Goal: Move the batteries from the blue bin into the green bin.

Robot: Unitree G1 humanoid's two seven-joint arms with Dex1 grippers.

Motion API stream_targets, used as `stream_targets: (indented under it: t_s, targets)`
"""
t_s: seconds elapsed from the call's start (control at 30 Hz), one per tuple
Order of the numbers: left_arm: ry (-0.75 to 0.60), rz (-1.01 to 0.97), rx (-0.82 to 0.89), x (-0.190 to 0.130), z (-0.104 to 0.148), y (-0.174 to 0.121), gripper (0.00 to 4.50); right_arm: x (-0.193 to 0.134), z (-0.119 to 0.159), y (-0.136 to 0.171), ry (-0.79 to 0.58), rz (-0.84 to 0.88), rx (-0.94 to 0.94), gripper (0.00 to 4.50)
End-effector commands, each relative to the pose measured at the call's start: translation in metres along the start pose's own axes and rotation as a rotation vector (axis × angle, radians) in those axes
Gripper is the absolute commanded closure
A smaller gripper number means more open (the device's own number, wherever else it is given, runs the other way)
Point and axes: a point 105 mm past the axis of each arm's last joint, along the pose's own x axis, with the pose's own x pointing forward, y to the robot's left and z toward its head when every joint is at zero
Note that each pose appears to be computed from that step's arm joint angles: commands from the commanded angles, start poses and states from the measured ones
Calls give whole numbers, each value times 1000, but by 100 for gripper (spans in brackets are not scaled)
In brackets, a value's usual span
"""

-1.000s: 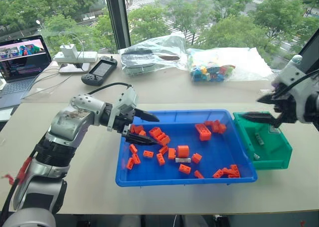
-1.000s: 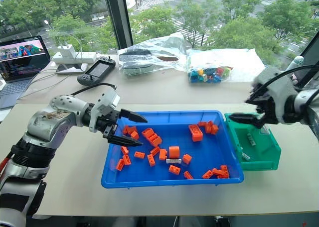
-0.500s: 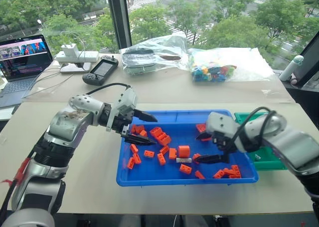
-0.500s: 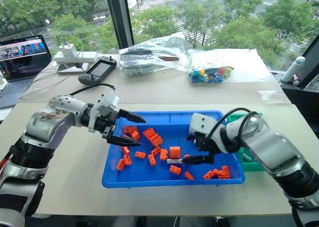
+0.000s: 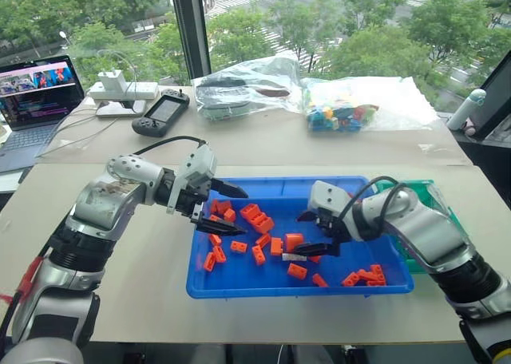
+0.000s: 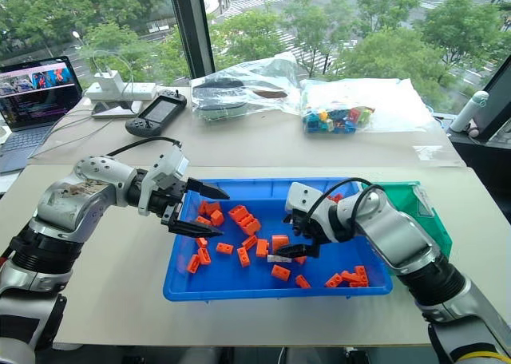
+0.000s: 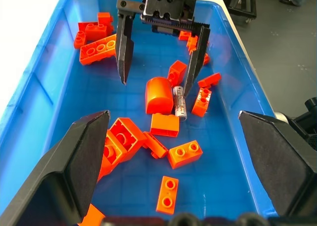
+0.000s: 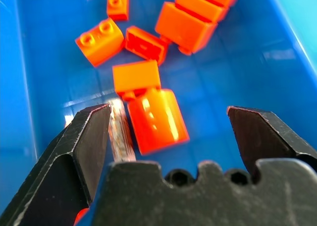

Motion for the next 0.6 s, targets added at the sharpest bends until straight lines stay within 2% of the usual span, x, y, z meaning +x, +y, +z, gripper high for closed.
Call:
stream_targets:
  t_s: [0.03, 0.13, 0.23, 0.37, 0.5, 0.6]
  targets:
    - [-6, 12, 54, -4, 10, -1, 0, 0, -1, -3, 2, -21, -5, 119]
    - [-6, 14, 55, -4, 10, 0, 0, 0, -3, -4, 0, -24, 2, 231]
    - [-6, 14, 57, -3, 10, 0, 0, -5, 0, -8, -18, -43, 10, 307]
    - [-7, 14, 58, -2, 10, 0, 0, -16, 8, -18, -48, -91, 9, 307]
    - [-9, 11, 61, -1, 10, 1, 0, -46, 22, -36, -92, -182, 8, 307]
    - [-9, 10, 64, 0, 10, 2, 0, -64, 17, -49, -59, -262, 3, 307]
